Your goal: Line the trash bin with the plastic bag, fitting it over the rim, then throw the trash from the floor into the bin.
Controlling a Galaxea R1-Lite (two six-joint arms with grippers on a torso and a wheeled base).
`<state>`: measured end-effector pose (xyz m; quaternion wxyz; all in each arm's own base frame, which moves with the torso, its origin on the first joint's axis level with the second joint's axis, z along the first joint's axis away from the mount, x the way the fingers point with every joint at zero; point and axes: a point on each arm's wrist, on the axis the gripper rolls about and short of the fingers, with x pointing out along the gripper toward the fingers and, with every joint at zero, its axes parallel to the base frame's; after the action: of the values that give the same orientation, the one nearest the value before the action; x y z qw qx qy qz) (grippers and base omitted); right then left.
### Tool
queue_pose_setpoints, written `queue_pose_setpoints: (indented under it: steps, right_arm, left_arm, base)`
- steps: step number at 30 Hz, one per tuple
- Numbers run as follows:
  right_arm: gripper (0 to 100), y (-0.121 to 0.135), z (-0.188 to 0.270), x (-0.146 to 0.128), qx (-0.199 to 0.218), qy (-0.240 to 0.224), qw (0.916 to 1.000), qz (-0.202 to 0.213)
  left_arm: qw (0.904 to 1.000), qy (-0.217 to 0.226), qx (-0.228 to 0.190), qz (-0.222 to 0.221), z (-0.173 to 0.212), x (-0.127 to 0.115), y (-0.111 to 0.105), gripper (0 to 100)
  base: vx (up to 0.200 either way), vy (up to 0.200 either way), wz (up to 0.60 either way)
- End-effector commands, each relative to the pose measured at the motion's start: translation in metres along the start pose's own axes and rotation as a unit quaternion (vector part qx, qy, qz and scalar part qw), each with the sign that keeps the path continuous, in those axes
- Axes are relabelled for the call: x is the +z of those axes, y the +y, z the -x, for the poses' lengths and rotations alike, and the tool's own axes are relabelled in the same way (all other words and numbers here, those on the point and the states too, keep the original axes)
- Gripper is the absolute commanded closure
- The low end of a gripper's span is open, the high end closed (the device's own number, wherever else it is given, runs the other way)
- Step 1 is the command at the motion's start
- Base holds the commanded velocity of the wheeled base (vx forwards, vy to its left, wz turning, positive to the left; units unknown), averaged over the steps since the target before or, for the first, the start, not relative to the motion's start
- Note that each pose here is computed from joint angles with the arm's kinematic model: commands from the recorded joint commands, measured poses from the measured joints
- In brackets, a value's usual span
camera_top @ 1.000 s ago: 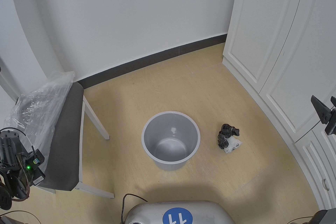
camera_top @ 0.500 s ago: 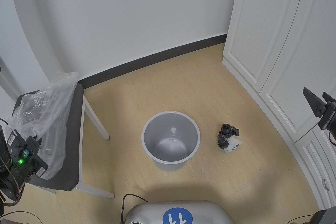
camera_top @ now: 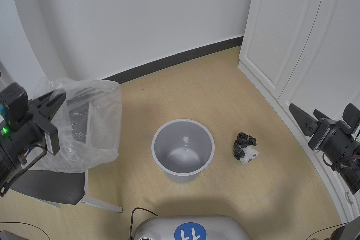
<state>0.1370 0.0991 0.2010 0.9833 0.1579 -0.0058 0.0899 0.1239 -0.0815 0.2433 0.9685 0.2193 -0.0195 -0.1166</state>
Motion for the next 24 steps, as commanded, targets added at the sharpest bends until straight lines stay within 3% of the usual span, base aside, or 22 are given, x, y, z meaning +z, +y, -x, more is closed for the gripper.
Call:
queue_pose_setpoints:
  steps: [1, 12, 24]
  right_arm:
    - [0, 0.009, -0.004, -0.021, 0.024, 0.047, 0.9986, -0.008]
    - [0, 0.01, 0.003, -0.04, 0.075, 0.101, 0.992, -0.004]
    - [0, 0.02, -0.008, -0.058, 0.093, 0.155, 0.9809, -0.071]
  left_arm:
    - [0.9987, -0.023, -0.033, 0.031, -0.022, 0.027, -0.015, 100]
    - [0.9948, -0.047, -0.041, 0.081, -0.055, 0.063, -0.026, 100]
    - [0.9878, -0.071, -0.059, 0.125, -0.052, 0.079, -0.03, 100]
  base:
    - [0.0, 0.0, 0.0]
    - [0.0, 0.0, 0.0]
    - [0.0, 0.0, 0.0]
